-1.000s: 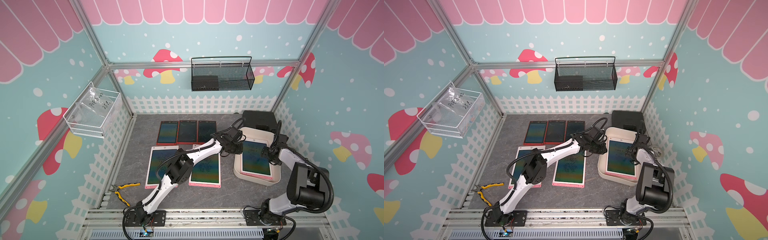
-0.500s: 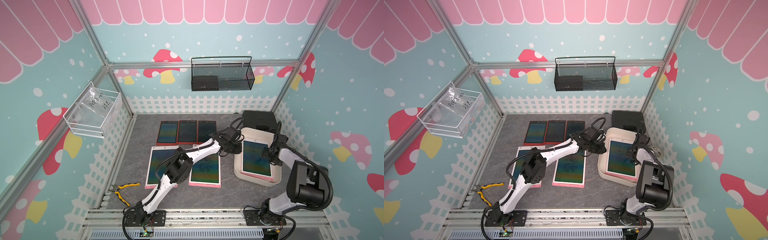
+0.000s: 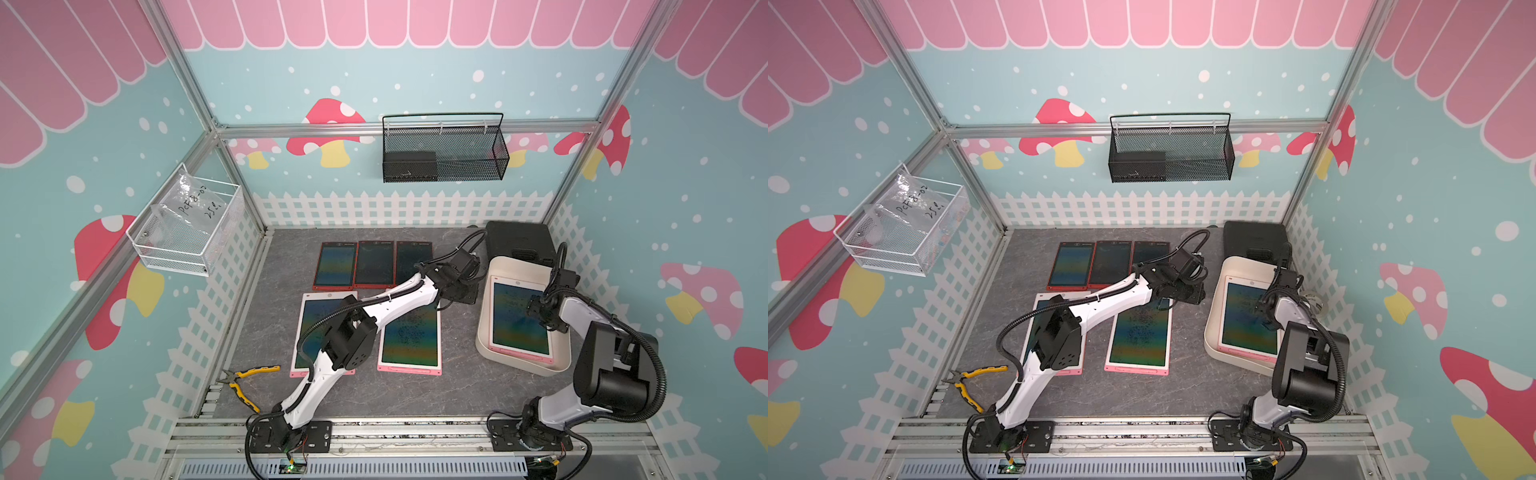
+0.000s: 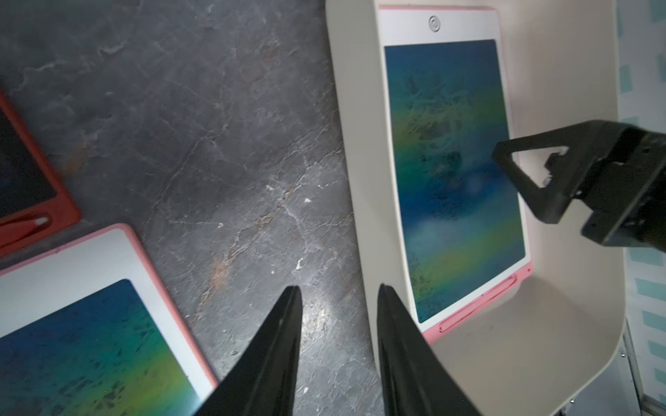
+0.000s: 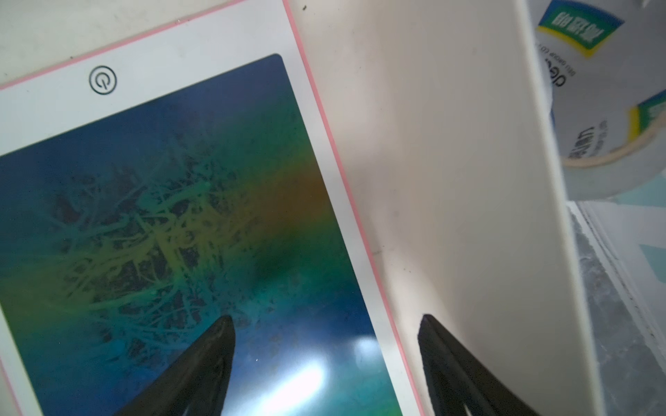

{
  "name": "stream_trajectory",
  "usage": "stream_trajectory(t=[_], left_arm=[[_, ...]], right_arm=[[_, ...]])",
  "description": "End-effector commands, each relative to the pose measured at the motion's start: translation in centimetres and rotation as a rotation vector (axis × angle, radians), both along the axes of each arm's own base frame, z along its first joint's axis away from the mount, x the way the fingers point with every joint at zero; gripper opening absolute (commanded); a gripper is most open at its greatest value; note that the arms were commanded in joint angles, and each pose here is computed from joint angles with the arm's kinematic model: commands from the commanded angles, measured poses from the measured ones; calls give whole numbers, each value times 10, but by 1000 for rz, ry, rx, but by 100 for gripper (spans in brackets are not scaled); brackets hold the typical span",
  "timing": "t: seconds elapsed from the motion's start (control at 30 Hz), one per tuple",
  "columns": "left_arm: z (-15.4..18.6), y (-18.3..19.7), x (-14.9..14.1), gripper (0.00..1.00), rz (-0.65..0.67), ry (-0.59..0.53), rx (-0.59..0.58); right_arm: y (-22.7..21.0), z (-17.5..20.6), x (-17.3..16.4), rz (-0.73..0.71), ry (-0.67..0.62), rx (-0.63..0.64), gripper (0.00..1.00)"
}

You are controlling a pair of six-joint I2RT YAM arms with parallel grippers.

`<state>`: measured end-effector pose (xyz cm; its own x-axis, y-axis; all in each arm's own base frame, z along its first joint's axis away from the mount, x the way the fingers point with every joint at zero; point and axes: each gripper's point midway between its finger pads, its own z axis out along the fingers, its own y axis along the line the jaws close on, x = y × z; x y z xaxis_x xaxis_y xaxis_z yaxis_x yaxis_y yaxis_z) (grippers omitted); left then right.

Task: Take out the writing tablet from the storage box
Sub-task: Pick up the writing tablet from the storage box.

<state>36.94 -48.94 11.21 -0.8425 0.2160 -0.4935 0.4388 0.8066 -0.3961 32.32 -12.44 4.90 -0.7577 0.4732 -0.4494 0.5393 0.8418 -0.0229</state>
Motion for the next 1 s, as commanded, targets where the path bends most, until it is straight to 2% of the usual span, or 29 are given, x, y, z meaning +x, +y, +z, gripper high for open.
stream_trajectory(t=[0.0,0.23,0.63,0.97], left_arm=[[-14,1,-2,37,-9,23,45],[-11,-15,-11,36,-37,44,-5],[-8,-32,-21,39,-60,34,-16],[-38,-43,-26,39,-68,67,44]], right_arm=[[-1,8,-2,-3,-20,-12,82],[-1,15,-3,-3,-45,-14,82],[4,24,-1,9,-86,-1,82],[6,32,-2,13,-115,-4,82]])
